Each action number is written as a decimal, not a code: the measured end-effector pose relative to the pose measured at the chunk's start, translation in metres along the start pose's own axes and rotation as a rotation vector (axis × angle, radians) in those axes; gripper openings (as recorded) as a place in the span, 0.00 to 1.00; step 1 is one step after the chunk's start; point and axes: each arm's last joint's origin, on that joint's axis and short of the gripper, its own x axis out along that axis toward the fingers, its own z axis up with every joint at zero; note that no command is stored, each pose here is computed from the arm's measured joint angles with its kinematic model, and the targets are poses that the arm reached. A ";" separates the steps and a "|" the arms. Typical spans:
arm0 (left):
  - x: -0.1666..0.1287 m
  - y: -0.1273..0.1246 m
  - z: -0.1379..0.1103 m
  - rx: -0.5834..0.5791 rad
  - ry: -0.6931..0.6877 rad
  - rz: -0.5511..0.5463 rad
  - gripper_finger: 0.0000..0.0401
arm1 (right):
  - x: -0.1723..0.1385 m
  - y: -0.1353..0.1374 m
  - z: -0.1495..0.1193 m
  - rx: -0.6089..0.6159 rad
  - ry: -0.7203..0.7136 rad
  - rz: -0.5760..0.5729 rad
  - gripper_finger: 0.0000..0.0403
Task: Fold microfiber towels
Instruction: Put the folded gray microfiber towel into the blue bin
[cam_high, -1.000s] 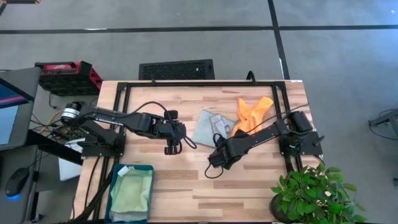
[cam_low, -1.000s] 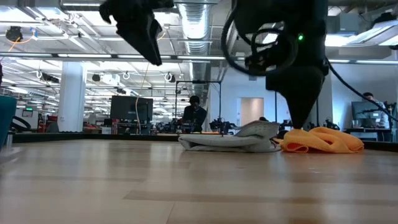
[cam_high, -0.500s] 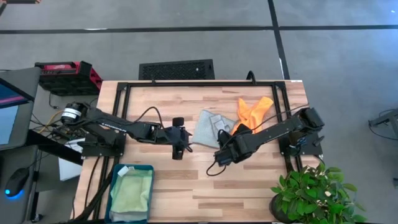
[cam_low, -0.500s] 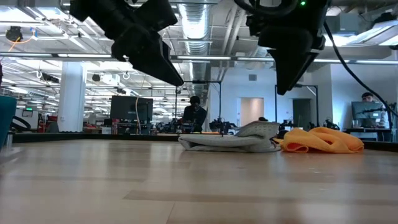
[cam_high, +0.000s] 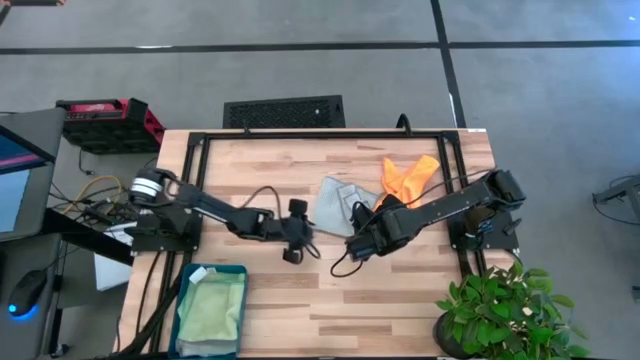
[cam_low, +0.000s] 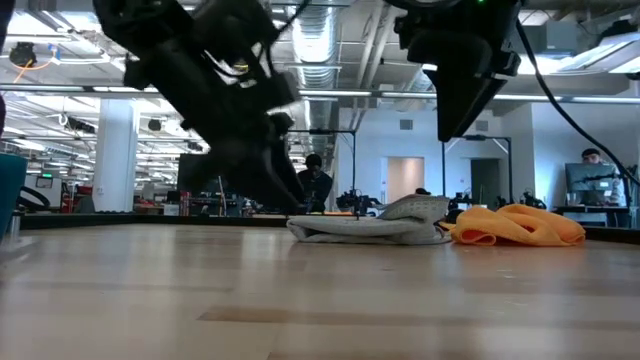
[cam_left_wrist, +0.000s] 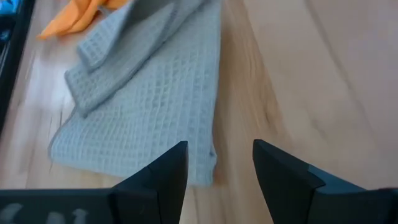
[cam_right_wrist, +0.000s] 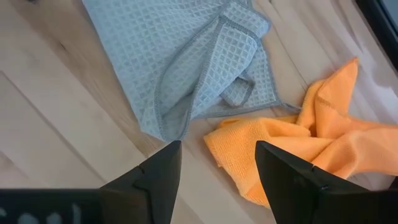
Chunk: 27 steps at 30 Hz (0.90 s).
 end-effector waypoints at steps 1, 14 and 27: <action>0.006 -0.002 0.001 0.016 0.012 0.009 0.43 | 0.000 0.000 0.000 0.000 -0.002 0.001 0.57; 0.052 -0.012 0.006 0.127 0.121 0.141 0.43 | 0.000 0.001 0.001 -0.013 -0.011 0.010 0.57; 0.058 -0.003 -0.009 0.138 0.272 0.297 0.29 | 0.000 0.001 0.001 -0.010 -0.013 0.012 0.57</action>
